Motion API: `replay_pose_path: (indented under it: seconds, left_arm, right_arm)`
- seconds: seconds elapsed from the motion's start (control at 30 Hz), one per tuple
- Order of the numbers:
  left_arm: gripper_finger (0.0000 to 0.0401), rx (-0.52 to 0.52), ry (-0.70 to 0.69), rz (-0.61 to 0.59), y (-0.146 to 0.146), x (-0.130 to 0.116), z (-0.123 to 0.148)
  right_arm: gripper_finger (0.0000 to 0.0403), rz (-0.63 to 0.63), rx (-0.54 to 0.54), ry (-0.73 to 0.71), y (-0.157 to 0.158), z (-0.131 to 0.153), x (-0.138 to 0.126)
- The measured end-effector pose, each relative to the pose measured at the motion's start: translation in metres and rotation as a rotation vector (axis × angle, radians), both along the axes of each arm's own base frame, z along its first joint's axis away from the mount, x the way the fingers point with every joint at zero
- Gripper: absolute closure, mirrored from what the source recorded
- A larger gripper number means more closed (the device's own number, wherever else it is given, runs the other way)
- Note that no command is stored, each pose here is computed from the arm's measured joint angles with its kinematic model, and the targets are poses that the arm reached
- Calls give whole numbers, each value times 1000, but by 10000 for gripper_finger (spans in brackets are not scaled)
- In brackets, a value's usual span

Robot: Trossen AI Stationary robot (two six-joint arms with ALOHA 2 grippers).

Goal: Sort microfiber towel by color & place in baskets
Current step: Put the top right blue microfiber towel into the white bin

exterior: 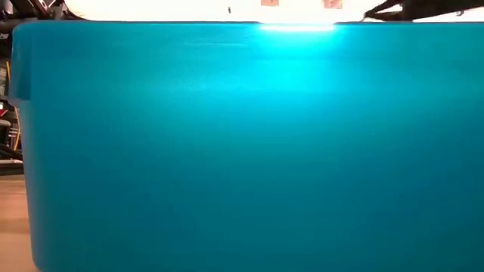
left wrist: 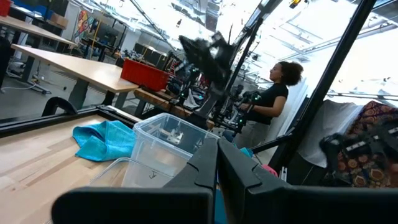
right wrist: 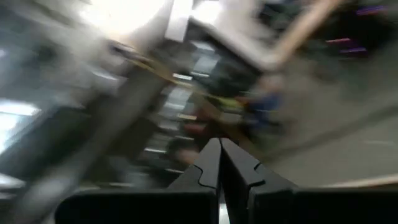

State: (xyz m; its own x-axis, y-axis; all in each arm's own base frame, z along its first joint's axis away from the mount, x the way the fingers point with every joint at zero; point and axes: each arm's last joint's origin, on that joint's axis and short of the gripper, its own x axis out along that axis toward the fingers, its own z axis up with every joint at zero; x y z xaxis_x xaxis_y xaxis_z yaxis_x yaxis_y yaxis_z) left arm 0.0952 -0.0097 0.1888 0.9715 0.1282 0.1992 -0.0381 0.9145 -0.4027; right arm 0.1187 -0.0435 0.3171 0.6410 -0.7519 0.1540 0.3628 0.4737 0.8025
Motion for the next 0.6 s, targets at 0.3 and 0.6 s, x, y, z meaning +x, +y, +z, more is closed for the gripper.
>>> replay_pose_path:
  seconds: [0.3,0.6]
  left_arm:
    - [401,0,0,0,0,0,0]
    - [401,0,0,0,0,0,0]
  right_arm:
    - [402,20,552,855,-101,17,27]
    - [402,168,803,1078,-136,-54,41]
